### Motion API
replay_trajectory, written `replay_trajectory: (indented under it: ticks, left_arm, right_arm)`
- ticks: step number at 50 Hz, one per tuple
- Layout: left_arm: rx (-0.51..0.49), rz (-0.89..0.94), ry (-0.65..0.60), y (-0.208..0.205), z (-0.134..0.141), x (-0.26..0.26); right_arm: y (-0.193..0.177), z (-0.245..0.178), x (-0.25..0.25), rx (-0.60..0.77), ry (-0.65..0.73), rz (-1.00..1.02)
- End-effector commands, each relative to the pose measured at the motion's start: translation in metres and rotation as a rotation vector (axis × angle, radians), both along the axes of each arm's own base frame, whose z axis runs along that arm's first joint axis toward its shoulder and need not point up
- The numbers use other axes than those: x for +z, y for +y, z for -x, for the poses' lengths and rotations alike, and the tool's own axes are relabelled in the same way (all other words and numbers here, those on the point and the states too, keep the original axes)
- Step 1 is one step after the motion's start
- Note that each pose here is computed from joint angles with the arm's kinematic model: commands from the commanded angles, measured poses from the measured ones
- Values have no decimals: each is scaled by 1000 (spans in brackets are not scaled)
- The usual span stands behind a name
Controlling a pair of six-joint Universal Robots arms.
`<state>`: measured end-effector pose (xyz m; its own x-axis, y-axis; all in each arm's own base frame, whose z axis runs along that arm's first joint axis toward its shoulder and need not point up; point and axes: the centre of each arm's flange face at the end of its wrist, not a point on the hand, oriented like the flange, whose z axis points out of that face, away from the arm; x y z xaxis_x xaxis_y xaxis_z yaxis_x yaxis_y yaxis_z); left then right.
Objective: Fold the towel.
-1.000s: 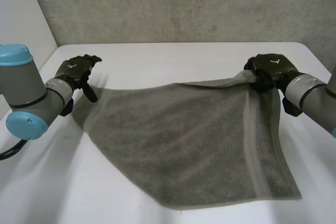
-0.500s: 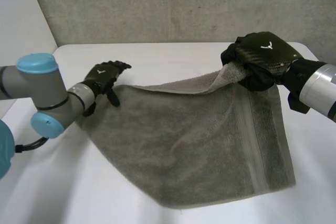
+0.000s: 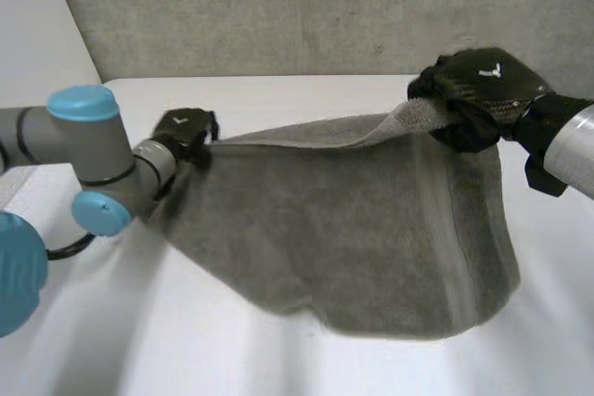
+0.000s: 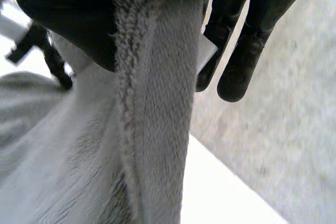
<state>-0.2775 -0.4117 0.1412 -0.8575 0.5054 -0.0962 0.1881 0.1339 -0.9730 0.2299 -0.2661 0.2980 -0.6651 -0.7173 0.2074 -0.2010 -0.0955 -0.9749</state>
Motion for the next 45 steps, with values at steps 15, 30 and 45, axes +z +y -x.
replay_trajectory:
  ticks: [15, 30, 45]
  left_arm:
    - [49, 390, -206, -18, -13, 87]
    - [198, 705, 302, 1, -12, 246]
    - [149, 40, -42, 51, -15, 5]
  right_arm:
    - [-110, -56, -3, -136, 65, 148]
    - [-126, -58, 83, -147, -298, 587]
    - [-118, -56, -110, -96, 94, -32]
